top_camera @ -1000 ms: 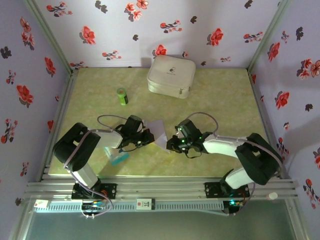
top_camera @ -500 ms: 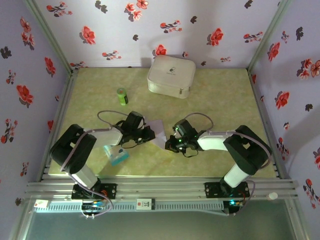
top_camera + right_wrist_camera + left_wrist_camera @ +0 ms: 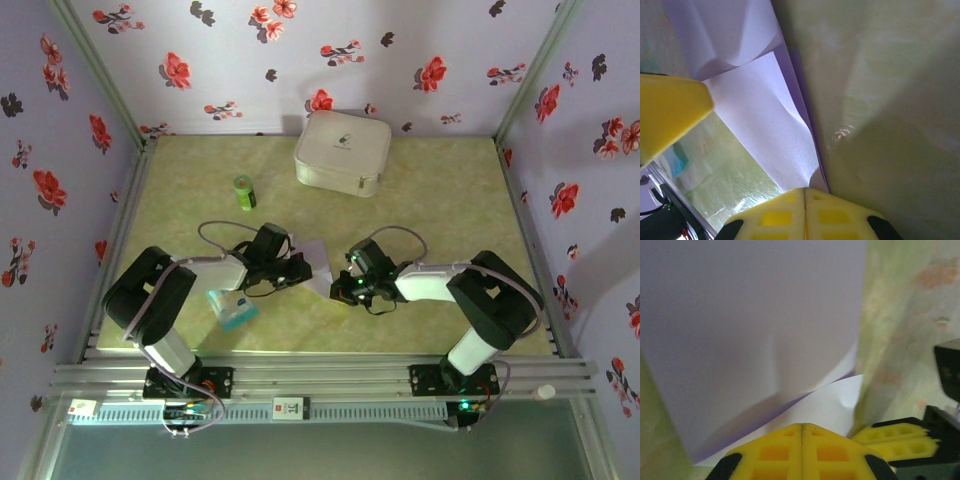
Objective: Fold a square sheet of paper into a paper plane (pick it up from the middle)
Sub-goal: Third fold the triangle at the center of the table.
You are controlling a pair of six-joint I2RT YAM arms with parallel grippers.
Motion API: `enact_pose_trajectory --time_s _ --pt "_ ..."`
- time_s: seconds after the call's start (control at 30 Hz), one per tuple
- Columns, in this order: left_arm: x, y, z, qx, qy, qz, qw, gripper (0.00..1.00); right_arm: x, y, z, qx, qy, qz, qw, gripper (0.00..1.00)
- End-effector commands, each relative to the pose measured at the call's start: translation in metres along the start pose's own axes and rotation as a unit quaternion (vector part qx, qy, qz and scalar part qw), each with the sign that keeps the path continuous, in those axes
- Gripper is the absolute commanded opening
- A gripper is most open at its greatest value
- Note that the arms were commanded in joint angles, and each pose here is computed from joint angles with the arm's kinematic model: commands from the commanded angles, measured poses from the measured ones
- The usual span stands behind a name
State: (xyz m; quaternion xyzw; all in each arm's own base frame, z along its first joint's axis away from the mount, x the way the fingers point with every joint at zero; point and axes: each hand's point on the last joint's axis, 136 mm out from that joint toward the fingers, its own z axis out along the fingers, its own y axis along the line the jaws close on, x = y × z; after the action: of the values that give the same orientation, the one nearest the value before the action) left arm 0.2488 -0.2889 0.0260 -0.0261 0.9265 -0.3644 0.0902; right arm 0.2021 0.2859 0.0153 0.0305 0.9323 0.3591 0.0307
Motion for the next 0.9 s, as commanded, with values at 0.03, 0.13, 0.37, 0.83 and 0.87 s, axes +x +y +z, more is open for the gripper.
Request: enact_pose_trajectory --time_s 0.03,0.13,0.37,0.83,0.87 --pt "-0.002 0.017 0.001 -0.015 -0.007 -0.004 1.0 0.03 0.012 -0.031 0.002 0.047 0.015 0.024 0.998 0.07" --pt "-0.004 0.027 -0.001 -0.022 -0.01 -0.006 1.0 0.04 0.013 -0.033 0.002 0.049 0.015 0.025 0.998 0.06" --pt "-0.009 0.044 -0.008 -0.035 -0.016 0.0 0.999 0.04 0.015 -0.038 0.004 0.053 0.017 0.027 0.998 0.05" --pt "-0.026 0.041 -0.04 -0.032 -0.052 0.002 0.998 0.04 0.015 -0.033 0.005 0.04 0.019 0.025 0.999 0.05" --pt "-0.028 0.038 -0.044 -0.029 -0.056 0.004 0.998 0.05 0.013 -0.029 0.004 0.034 0.016 0.023 0.999 0.05"
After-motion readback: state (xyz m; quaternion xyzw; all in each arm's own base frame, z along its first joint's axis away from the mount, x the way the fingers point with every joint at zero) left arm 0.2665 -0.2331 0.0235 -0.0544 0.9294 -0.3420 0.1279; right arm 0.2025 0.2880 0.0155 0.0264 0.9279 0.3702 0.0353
